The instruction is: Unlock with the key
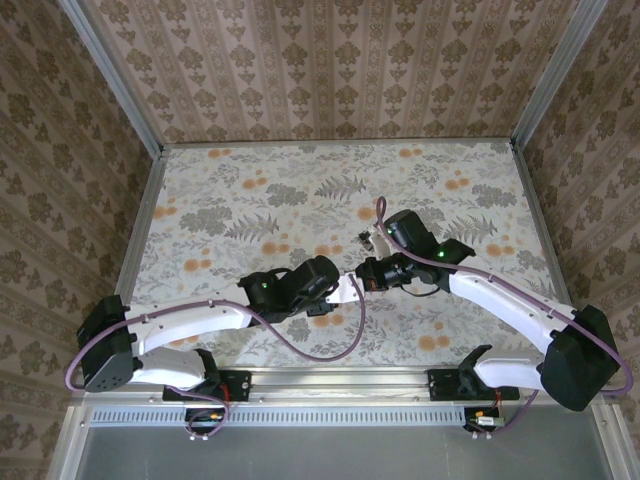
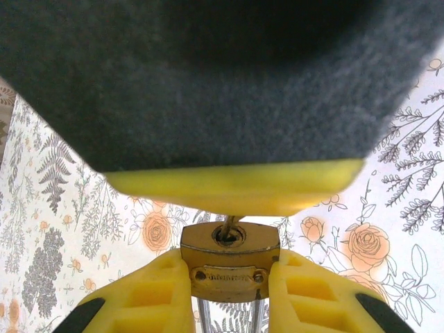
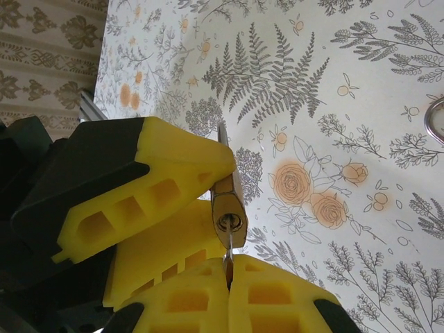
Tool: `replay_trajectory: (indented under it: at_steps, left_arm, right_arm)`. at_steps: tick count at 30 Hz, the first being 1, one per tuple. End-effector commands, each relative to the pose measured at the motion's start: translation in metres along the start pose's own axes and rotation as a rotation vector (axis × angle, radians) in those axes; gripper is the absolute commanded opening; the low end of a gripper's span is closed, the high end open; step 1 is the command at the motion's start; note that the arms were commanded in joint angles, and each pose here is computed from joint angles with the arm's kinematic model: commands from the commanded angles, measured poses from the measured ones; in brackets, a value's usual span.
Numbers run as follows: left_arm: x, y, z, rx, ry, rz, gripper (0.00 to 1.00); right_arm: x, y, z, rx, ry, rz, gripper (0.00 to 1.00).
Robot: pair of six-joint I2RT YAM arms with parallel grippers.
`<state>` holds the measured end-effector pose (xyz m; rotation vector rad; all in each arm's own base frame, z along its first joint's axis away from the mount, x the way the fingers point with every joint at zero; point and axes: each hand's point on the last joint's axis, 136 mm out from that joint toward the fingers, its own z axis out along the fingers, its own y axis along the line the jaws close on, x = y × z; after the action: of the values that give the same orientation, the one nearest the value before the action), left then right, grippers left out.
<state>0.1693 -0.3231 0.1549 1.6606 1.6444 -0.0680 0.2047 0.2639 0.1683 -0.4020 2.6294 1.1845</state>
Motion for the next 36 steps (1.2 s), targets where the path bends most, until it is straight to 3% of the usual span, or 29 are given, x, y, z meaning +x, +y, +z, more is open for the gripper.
replay_trajectory:
  at_steps: [1, 18, 36]
  left_arm:
    - [-0.068, 0.018, -0.010, -0.041, -0.270, -0.089, 0.21]
    - [-0.054, 0.014, 0.006, -0.049, -0.209, -0.076, 0.20]
    - [-0.045, 0.017, 0.010, -0.074, -0.179, -0.081, 0.20]
  right_arm:
    - [-0.006, 0.018, -0.005, -0.041, -0.013, -0.059, 0.03]
    - [-0.012, 0.023, -0.014, -0.030, -0.028, -0.073, 0.02]
    - [-0.013, 0.024, -0.021, -0.053, -0.045, -0.055, 0.11]
